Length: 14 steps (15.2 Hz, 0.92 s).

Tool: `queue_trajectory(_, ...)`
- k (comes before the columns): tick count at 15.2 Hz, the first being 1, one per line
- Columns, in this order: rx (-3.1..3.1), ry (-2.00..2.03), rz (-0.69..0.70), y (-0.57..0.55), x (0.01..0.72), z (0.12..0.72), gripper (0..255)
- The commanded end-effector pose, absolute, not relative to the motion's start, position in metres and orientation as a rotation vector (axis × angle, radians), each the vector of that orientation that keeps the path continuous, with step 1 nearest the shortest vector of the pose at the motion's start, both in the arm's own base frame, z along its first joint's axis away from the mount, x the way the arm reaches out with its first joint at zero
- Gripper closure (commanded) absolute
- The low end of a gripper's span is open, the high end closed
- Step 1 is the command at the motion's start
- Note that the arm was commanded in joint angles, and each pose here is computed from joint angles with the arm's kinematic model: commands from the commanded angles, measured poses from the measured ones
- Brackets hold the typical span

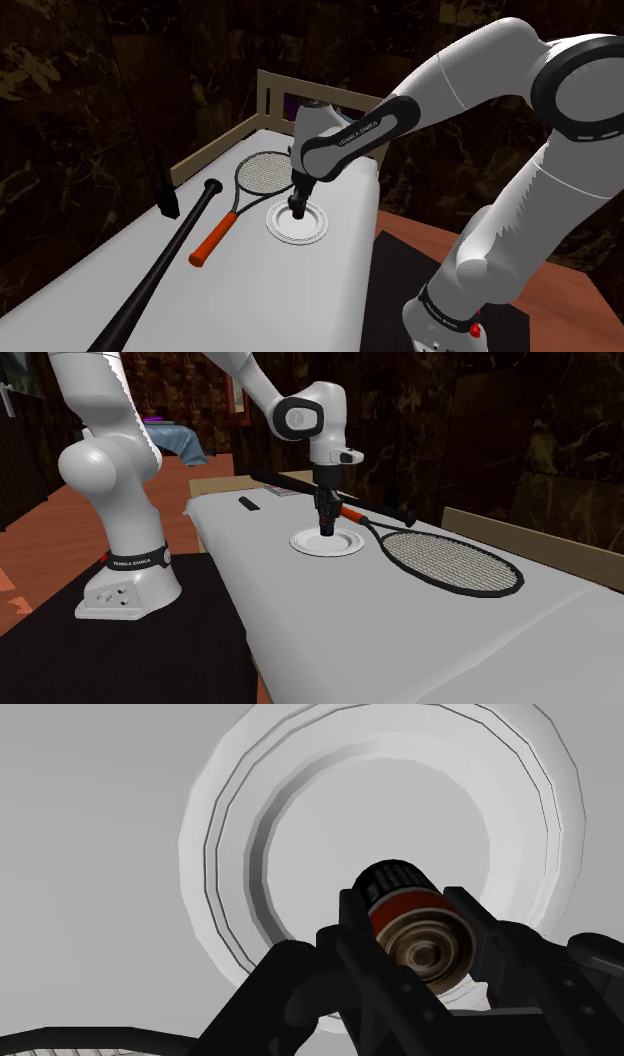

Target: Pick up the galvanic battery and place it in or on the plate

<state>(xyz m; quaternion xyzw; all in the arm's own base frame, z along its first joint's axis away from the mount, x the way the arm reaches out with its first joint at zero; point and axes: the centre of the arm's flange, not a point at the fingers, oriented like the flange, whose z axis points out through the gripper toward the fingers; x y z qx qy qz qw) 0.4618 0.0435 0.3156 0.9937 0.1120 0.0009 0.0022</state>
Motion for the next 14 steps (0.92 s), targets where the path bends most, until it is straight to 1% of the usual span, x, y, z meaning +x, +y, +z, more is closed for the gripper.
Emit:
queue_trajectory(1, 3.118, 0.351, 0.004, 0.0436, 0.4619, 0.3053, 255)
queue_trajectory(3, 3.118, 0.351, 0.004, 0.0436, 0.4619, 0.2956, 255)
queue_trajectory(11, 3.118, 0.351, 0.004, 0.0436, 0.4619, 0.2956, 255)
queue_trajectory(12, 3.118, 0.351, 0.004, 0.0436, 0.4619, 0.2956, 0)
queue_trajectory(14, 3.118, 0.351, 0.004, 0.0436, 0.462, 0.2956, 0)
